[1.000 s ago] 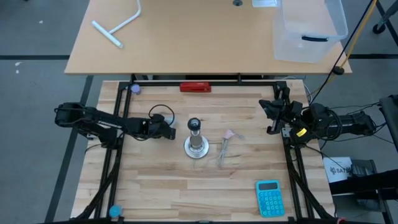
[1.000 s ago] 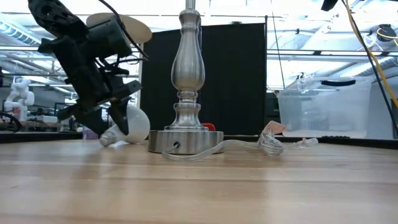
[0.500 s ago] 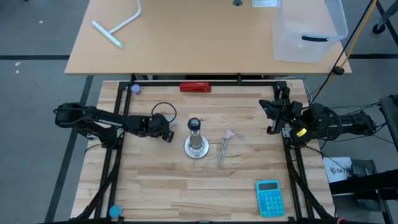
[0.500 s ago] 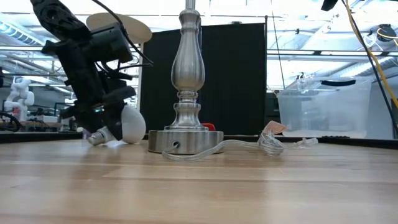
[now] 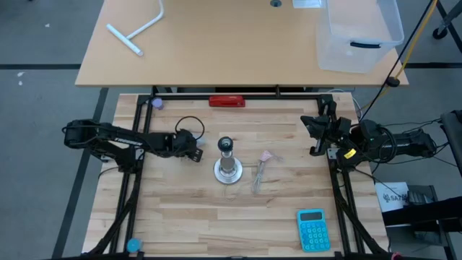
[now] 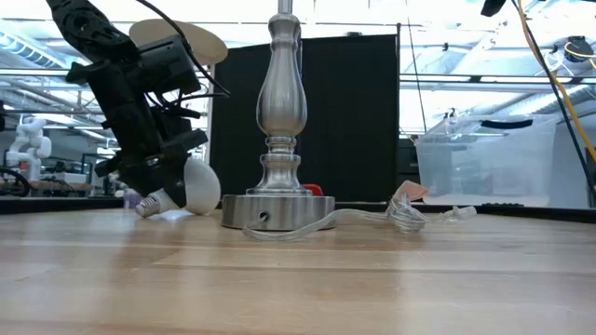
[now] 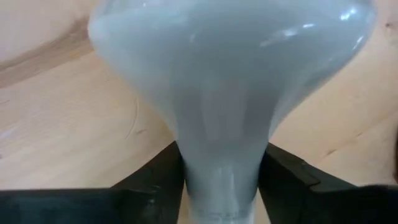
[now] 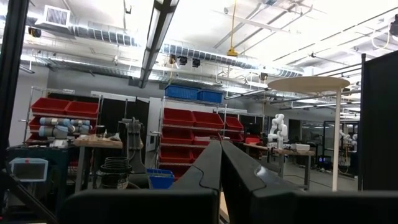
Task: Screw lightbulb
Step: Insert the white lightbulb into the silver lamp
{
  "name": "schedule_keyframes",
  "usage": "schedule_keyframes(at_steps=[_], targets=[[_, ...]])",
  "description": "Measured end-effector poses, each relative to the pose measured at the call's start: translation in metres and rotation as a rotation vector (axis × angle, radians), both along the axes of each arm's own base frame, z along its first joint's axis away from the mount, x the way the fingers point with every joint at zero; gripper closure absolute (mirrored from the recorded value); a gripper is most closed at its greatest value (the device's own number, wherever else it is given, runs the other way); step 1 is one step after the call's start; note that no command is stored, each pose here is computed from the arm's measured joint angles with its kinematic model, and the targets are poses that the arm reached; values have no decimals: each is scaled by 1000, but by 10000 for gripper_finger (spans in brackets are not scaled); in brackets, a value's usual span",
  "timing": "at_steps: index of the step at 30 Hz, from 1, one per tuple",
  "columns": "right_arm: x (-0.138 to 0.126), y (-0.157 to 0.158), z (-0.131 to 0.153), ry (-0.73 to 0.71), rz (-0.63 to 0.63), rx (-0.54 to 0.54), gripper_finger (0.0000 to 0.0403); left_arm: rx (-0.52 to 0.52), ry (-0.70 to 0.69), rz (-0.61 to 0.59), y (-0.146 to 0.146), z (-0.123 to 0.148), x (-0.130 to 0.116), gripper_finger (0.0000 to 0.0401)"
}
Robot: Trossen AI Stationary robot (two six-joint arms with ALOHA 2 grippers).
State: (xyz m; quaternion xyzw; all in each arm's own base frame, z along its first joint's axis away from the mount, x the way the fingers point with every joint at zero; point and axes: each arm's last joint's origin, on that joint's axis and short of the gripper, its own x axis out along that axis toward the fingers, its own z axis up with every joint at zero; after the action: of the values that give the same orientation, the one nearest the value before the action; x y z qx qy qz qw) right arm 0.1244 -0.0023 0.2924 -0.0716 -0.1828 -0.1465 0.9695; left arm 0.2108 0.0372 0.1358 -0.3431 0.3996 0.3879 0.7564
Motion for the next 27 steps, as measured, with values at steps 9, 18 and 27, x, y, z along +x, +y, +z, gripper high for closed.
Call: schedule_keyframes(at_steps=[9,18,27], targets=[[0,0,0,0,0,0,403,14,6,-17,-1,0,0,249],[0,0,0,0,0,0,403,132,-68,-51,-12,13,2,249],[0,0,0,0,0,0,403,393,-350,-116,-28,72,-6,249]])
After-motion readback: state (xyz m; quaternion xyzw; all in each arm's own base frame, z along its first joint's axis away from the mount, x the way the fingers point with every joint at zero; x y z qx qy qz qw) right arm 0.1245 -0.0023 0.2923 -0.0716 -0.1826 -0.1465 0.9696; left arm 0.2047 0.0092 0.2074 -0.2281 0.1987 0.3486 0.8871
